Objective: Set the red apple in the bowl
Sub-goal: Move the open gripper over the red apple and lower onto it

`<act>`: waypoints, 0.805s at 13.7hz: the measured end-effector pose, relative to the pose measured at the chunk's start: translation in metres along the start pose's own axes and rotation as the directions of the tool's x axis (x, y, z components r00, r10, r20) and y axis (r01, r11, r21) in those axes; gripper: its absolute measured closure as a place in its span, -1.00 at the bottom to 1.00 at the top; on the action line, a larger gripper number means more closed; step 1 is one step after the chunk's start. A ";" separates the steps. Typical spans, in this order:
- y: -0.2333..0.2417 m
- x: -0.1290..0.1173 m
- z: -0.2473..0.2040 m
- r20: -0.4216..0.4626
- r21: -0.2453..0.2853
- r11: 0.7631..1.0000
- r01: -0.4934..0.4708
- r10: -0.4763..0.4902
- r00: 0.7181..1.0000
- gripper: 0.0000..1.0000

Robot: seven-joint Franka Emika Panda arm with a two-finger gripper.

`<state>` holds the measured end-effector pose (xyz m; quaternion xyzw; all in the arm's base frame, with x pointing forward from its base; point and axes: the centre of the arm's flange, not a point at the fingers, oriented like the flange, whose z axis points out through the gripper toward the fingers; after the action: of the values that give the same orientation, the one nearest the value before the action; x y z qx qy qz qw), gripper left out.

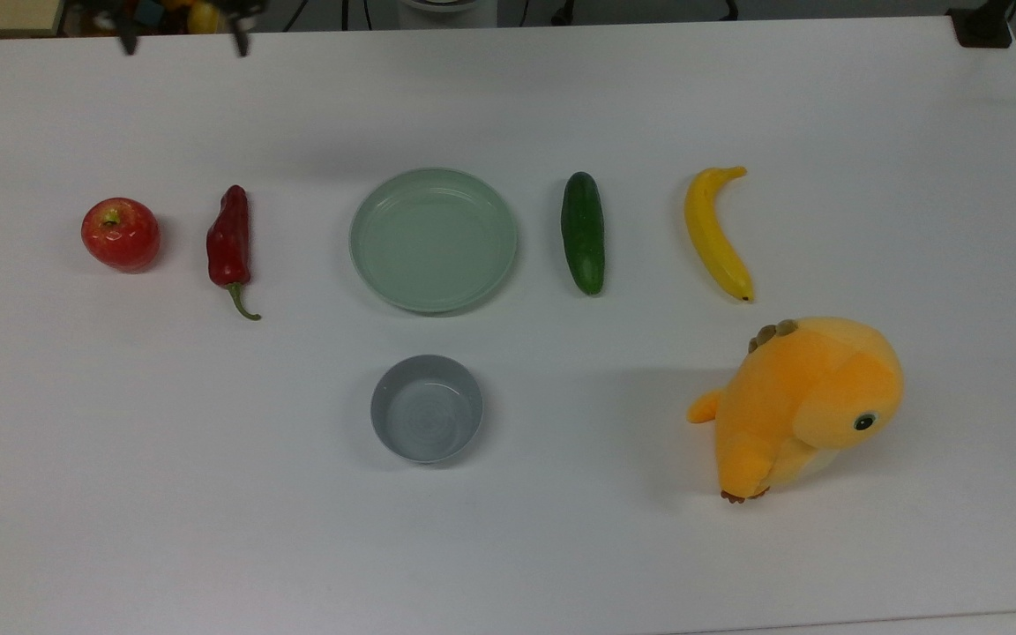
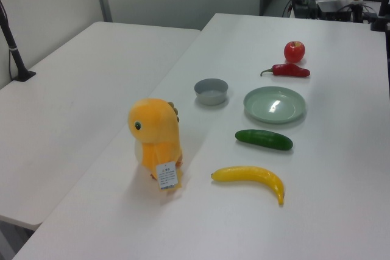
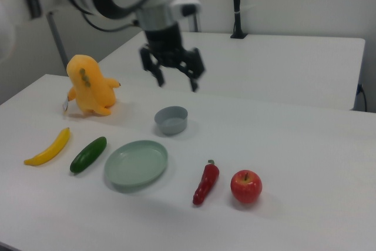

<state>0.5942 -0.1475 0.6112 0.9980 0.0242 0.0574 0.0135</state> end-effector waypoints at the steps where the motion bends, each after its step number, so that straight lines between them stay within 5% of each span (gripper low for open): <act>1: 0.025 0.002 0.017 0.005 -0.011 1.000 -0.002 0.002 1.000 -1.00; 11: 0.126 0.008 0.139 0.039 -0.014 1.000 -0.017 0.018 0.999 -1.00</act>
<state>0.6245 -0.2757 0.4782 0.9989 0.0148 0.0384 0.0203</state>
